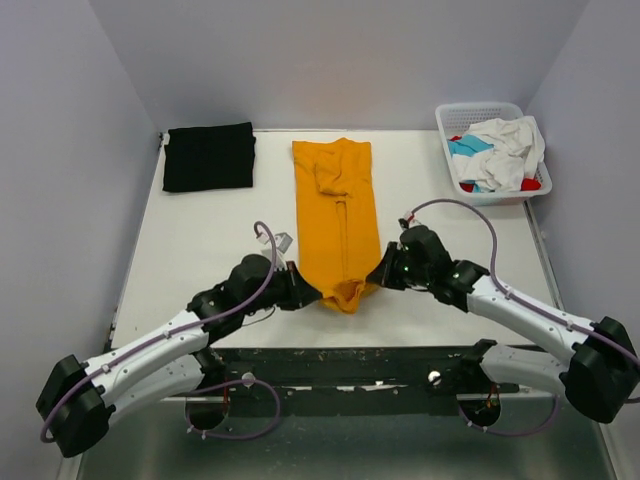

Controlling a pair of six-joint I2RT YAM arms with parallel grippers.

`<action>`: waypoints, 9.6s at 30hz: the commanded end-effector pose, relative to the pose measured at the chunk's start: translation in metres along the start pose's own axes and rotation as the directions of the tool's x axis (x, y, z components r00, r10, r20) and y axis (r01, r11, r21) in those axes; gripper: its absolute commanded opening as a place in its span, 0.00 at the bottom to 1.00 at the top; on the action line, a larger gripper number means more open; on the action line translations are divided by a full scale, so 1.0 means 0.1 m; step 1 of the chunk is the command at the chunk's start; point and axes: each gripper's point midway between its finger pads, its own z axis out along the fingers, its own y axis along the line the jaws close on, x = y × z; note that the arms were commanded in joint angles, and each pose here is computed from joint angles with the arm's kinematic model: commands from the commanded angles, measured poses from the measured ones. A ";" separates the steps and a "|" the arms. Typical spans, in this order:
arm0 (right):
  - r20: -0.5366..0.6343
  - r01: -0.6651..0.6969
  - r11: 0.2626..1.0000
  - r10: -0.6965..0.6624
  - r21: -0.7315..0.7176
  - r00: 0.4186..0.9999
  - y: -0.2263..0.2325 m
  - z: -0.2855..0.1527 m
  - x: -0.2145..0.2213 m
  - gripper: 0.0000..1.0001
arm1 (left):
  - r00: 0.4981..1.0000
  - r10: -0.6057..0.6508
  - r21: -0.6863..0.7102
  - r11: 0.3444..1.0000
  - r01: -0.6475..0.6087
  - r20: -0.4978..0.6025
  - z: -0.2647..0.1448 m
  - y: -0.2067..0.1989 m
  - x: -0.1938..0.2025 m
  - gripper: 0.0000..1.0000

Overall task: Fold and stack the t-shirts
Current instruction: Fold the folded rectangular tshirt in 1/3 of the way, then grab one side of the 2/3 rectangular tshirt with both arms, then fold the long partially folded tshirt into a neat square, then smooth out wrinkles on the folded tshirt

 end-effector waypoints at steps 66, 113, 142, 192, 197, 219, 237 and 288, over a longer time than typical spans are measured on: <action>0.092 -0.147 0.964 0.171 -0.220 0.981 -0.15 1.17 -1.23 1.00 | 0.983 -0.145 -0.145 0.981 0.127 -0.117 1.14 0.85 -1.15 0.99; 0.111 -0.210 0.975 0.201 0.072 0.973 -0.98 0.08 0.03 1.00 | 0.958 -0.221 -0.370 0.918 0.140 -0.185 0.95 1.03 -0.20 0.31; -0.051 -0.144 0.989 0.146 0.037 0.988 -0.90 0.11 0.26 0.01 | 0.951 -0.181 -0.382 0.921 0.074 -0.251 0.65 0.81 0.18 0.00; 0.323 -0.047 0.998 0.035 0.030 0.946 -0.17 0.48 -2.66 0.01 | 0.984 -0.094 -0.262 0.956 0.131 0.151 0.36 0.53 -2.44 0.00; 0.330 -0.063 0.997 0.046 0.040 0.943 -0.34 0.78 -2.82 0.01 | 0.979 -0.120 -0.309 0.936 0.167 0.167 0.51 0.85 -2.72 0.00; 0.312 -0.087 0.974 0.018 0.209 0.950 -0.79 1.26 -3.10 1.00 | 0.988 -0.145 -0.308 0.939 0.157 0.059 0.93 1.18 -3.19 0.99; 0.239 -0.140 0.941 0.220 -0.309 0.946 -0.21 1.71 -2.86 1.00 | 0.967 -0.253 -0.125 0.961 0.247 -0.036 1.76 1.16 -3.12 0.99; 0.105 -0.229 0.962 0.246 -0.149 0.964 -0.78 1.00 -1.09 1.00 | 0.920 -0.352 -0.321 0.903 0.285 -0.172 1.07 1.18 -0.76 0.98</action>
